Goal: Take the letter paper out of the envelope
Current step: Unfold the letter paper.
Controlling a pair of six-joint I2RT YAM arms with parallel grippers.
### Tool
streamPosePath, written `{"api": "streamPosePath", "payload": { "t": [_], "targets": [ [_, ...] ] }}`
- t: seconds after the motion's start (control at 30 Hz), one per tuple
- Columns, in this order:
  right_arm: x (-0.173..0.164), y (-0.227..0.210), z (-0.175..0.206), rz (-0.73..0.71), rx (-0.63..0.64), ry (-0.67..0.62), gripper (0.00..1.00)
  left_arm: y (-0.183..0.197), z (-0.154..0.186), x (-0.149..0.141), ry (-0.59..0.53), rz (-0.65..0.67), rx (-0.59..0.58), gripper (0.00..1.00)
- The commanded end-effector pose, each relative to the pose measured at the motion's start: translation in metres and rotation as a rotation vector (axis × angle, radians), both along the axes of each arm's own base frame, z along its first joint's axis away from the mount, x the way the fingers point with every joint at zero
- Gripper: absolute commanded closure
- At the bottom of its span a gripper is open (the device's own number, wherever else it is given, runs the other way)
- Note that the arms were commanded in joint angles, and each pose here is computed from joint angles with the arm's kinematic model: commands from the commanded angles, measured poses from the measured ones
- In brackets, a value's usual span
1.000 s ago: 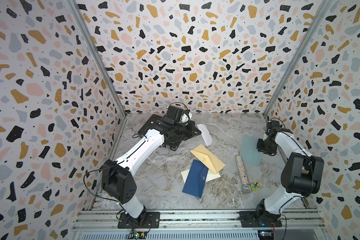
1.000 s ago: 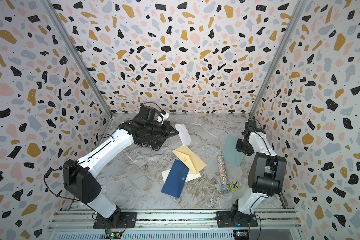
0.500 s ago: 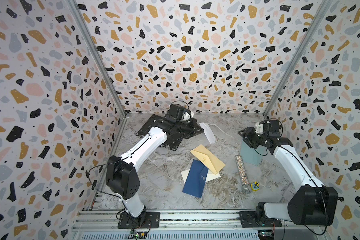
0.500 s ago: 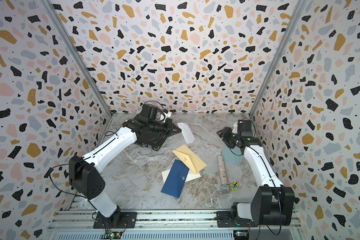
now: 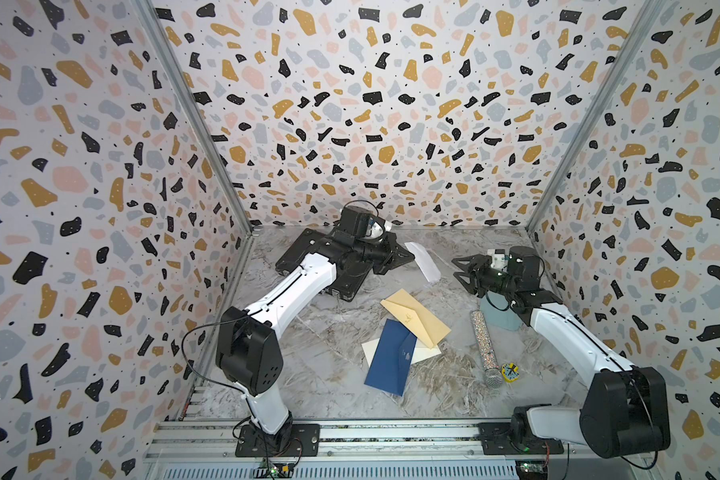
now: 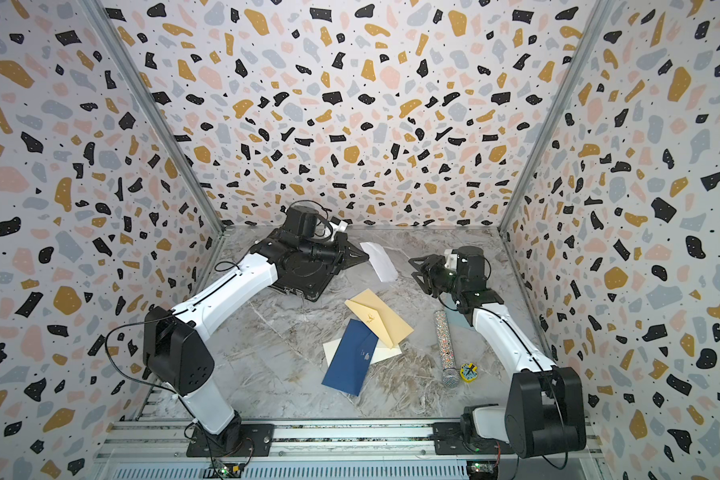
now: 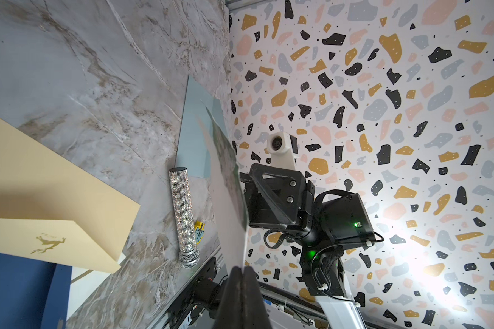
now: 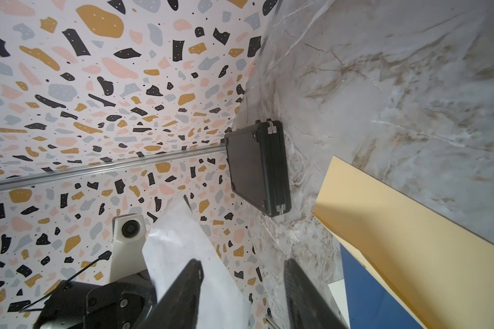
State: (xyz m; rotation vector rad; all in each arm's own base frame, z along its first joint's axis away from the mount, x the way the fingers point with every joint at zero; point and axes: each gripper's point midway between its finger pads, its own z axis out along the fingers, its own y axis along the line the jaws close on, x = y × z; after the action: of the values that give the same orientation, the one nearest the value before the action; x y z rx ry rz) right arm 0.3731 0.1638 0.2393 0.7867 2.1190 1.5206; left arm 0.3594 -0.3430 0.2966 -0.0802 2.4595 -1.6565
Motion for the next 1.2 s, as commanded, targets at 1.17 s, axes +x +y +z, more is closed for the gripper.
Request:
{"api": "streamPosePath", "payload": {
  "t": [1.17],
  "targets": [
    [-0.005, 0.023, 0.009, 0.064, 0.051, -0.014, 0.64, -0.015, 0.007, 0.0, -0.021, -0.042, -0.042, 1.0]
  ]
}}
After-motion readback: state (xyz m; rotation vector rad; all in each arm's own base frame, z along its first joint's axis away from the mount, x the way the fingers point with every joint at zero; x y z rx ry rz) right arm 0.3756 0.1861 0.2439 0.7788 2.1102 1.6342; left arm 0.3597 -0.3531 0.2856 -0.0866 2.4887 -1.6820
